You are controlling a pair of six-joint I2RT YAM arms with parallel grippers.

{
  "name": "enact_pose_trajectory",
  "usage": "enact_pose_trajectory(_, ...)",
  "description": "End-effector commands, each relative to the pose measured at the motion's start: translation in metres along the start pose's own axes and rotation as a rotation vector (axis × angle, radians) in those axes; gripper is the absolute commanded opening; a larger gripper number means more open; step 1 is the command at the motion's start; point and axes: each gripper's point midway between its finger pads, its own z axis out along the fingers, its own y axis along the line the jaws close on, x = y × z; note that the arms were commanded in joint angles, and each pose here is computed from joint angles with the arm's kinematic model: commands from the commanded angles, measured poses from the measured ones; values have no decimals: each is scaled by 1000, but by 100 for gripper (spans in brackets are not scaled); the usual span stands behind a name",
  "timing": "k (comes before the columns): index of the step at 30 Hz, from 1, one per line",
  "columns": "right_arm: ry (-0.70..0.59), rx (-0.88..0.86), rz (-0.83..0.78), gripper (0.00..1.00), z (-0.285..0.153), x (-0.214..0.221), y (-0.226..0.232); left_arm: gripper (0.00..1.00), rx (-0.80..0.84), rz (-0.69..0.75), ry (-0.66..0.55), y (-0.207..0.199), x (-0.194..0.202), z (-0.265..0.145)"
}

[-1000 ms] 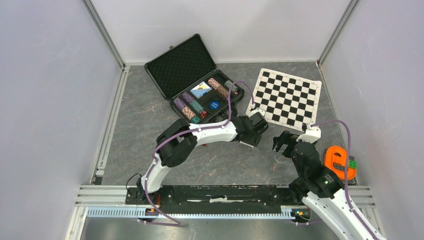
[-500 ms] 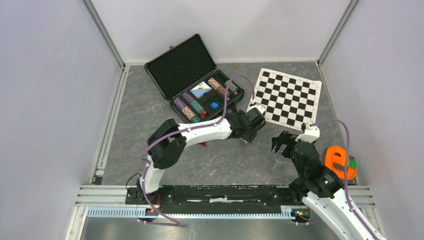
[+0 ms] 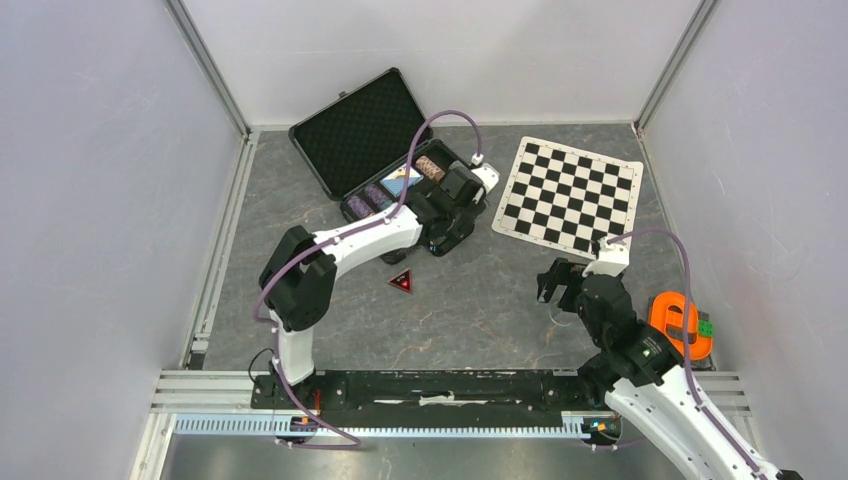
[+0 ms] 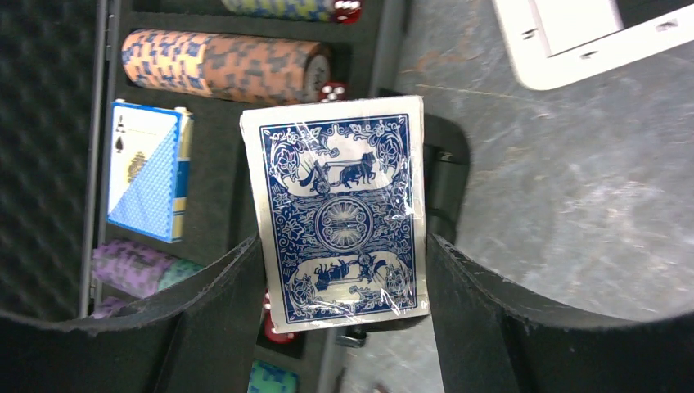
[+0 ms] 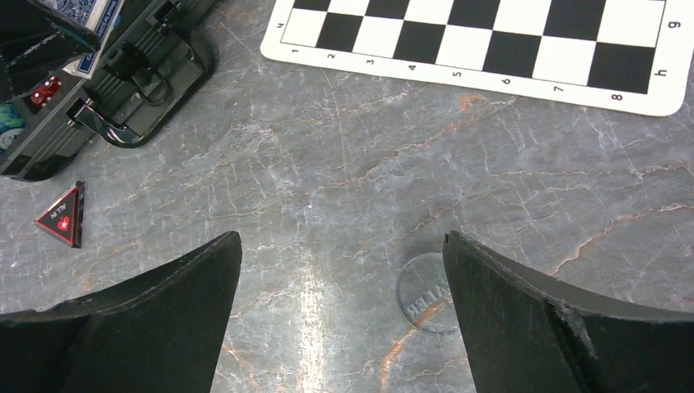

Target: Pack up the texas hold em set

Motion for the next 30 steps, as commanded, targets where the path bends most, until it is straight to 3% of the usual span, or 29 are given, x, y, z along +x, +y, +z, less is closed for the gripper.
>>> enact_pose_trajectory(1, -47, -43, 5, 99, -4, -24, 14, 56, -22, 80, -130, 35, -31, 6)
enact_pose_trajectory(6, -31, -53, -3, 99, 1, -21, 18, 56, -20, 43, -97, 65, -20, 30)
enact_pose_trajectory(15, 14, -80, -12, 99, 9, -23, 34, 57, 66, 73, 2, 64, 5, 65)
enact_pose_trajectory(22, 18, -99, 1, 99, 9, -29, 41, 59, 210, 160, 84, 47, 32, 63)
enact_pose_trajectory(30, 47, -121, 14, 99, 11, -26, 49, 58, 210, 151, 170, 62, 51, 52)
